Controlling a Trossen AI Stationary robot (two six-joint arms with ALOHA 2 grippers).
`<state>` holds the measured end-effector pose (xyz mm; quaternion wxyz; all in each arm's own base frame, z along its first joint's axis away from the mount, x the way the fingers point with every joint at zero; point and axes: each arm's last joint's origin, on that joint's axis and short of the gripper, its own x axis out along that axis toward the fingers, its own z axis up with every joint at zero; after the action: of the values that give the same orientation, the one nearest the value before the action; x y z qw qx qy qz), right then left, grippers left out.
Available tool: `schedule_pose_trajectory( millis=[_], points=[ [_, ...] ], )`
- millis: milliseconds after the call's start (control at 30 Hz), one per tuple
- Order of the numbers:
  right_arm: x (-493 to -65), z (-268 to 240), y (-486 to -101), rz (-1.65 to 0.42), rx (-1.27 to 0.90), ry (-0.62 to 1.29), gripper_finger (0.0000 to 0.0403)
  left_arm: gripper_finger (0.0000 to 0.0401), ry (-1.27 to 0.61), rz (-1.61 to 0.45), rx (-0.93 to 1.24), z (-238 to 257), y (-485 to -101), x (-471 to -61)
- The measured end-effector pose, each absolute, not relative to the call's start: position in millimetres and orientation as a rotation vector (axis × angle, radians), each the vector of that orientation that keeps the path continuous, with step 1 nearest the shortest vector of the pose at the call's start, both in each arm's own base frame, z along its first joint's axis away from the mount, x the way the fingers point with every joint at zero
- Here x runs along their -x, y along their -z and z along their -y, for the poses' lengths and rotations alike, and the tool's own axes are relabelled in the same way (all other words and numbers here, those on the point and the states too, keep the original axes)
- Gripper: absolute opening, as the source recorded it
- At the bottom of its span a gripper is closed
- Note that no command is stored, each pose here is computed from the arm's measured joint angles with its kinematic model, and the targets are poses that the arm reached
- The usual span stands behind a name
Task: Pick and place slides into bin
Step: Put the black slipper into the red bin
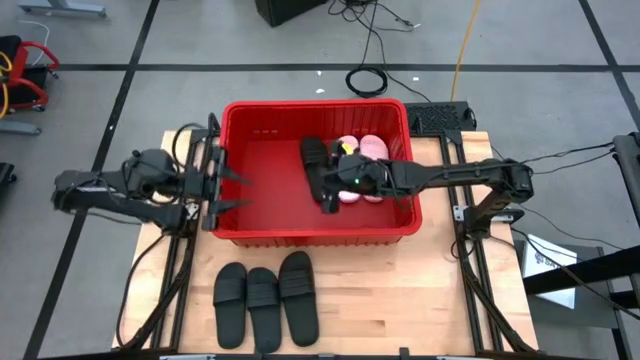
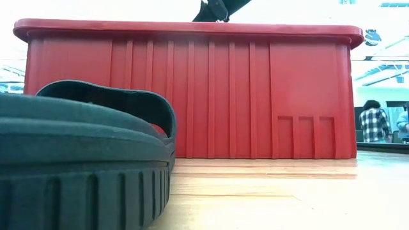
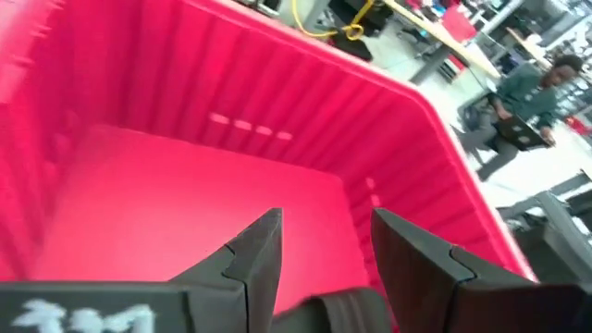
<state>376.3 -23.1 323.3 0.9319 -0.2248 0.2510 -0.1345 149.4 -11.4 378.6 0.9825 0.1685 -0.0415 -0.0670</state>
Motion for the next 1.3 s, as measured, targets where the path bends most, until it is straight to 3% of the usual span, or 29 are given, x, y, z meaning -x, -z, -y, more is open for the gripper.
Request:
schedule_pose_trajectory(
  millis=[433,700,1000,1167,1300],
  points=[
    [-371.7,-39.3,-318.7,-0.521,0.381,0.137,0.0155,0.0189,0.061,-0.018,-0.482,99.2,-358.7,-169.1],
    [-364.6,-75.2,-316.1,-0.527,0.317,0.063,0.0155,0.0189,-0.149,-0.078,-0.573,162.8,-336.7,-174.5],
    [-354.3,-105.1,-311.8,-0.562,0.182,0.024,0.0155,0.0189,-0.339,-0.133,-0.643,231.5,-337.9,-182.8],
    [-346.1,-124.1,-308.8,-0.591,0.130,-0.007,0.0155,0.0189,-0.436,-0.174,-0.700,254.0,-330.3,-188.7],
    [-339.1,-142.1,-308.8,-0.589,0.102,-0.046,0.0155,0.0189,-0.442,-0.155,-0.625,260.1,-330.2,-187.1]
  ],
)
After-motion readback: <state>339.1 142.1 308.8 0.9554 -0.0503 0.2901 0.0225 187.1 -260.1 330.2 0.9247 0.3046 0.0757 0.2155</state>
